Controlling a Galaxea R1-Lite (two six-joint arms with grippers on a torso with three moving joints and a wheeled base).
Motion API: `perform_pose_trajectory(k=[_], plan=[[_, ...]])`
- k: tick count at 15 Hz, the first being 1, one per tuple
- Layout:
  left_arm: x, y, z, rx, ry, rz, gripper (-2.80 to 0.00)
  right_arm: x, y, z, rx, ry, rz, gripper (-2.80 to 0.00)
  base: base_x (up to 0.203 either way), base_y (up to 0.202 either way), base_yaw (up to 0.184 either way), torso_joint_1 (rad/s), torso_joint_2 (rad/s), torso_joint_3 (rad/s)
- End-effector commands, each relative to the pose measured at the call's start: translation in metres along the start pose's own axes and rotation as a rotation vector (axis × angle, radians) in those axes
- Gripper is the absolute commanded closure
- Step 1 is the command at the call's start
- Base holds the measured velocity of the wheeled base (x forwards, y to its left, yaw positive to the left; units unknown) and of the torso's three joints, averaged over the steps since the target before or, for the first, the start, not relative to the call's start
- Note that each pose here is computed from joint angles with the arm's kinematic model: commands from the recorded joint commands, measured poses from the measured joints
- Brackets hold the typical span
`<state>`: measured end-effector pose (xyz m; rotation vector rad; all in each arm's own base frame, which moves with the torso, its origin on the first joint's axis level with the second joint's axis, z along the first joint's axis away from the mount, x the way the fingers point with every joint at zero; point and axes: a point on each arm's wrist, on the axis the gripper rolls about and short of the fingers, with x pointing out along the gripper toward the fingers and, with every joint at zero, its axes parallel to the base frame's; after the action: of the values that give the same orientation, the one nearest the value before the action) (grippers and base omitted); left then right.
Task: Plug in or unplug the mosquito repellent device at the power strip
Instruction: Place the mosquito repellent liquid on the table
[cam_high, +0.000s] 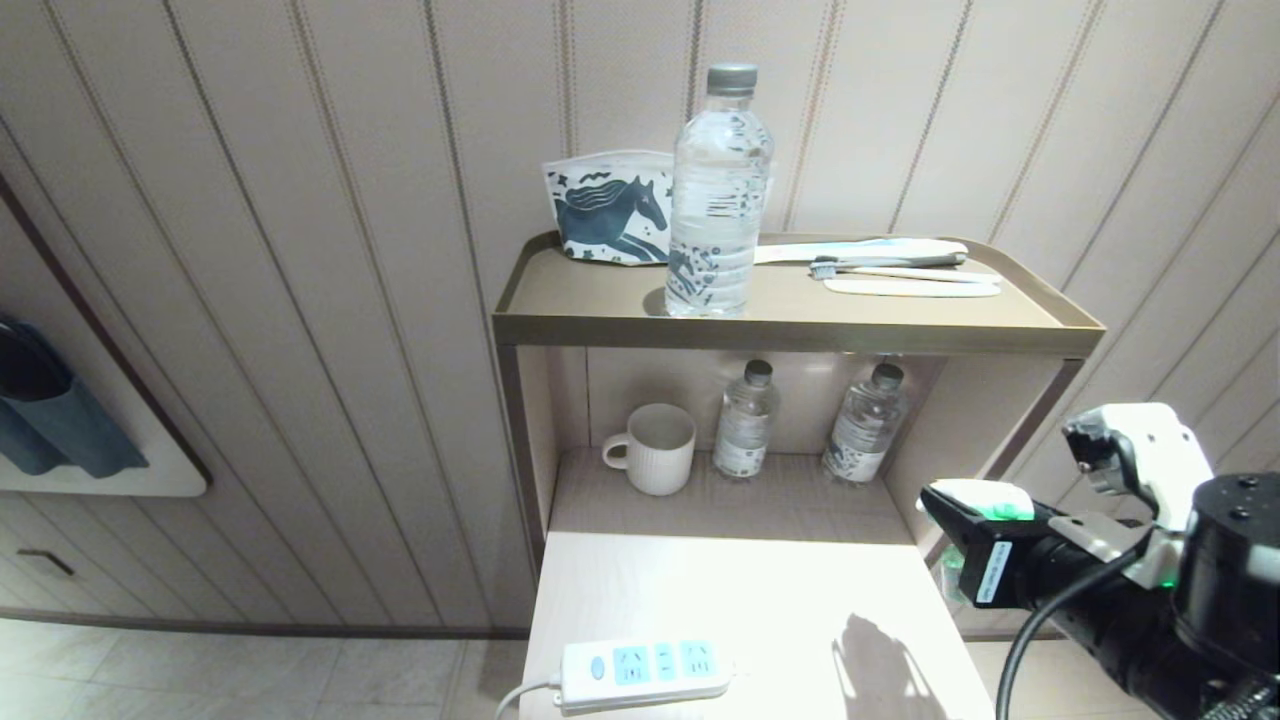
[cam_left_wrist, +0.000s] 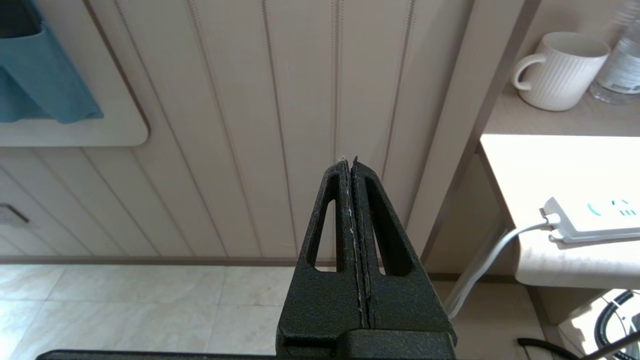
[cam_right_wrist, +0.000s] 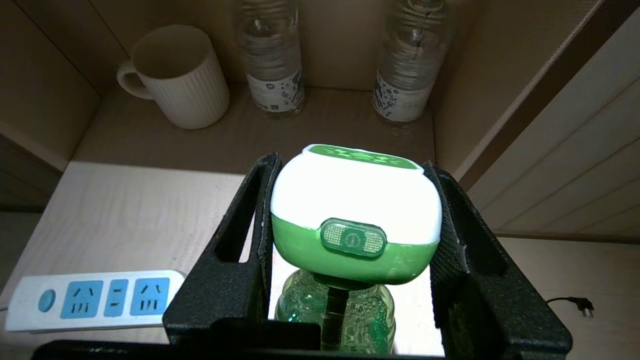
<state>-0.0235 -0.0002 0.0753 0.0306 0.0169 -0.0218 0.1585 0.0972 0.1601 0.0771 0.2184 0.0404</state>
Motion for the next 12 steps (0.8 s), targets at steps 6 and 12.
perform_pose_trajectory(k=[6,12], plan=[[0.0,0.0,0.0,0.0,0.0,0.0,0.0,0.0,-0.005,-0.012,-0.104,-0.015,-0.123,0.0,0.0,0.0,0.0,0.0,0.0,0.0],[0.0,0.0,0.0,0.0,0.0,0.0,0.0,-0.011,-0.016,-0.025,-0.154,-0.056,-0.167,0.0,0.0,0.0,0.0,0.0,0.0,0.0]])
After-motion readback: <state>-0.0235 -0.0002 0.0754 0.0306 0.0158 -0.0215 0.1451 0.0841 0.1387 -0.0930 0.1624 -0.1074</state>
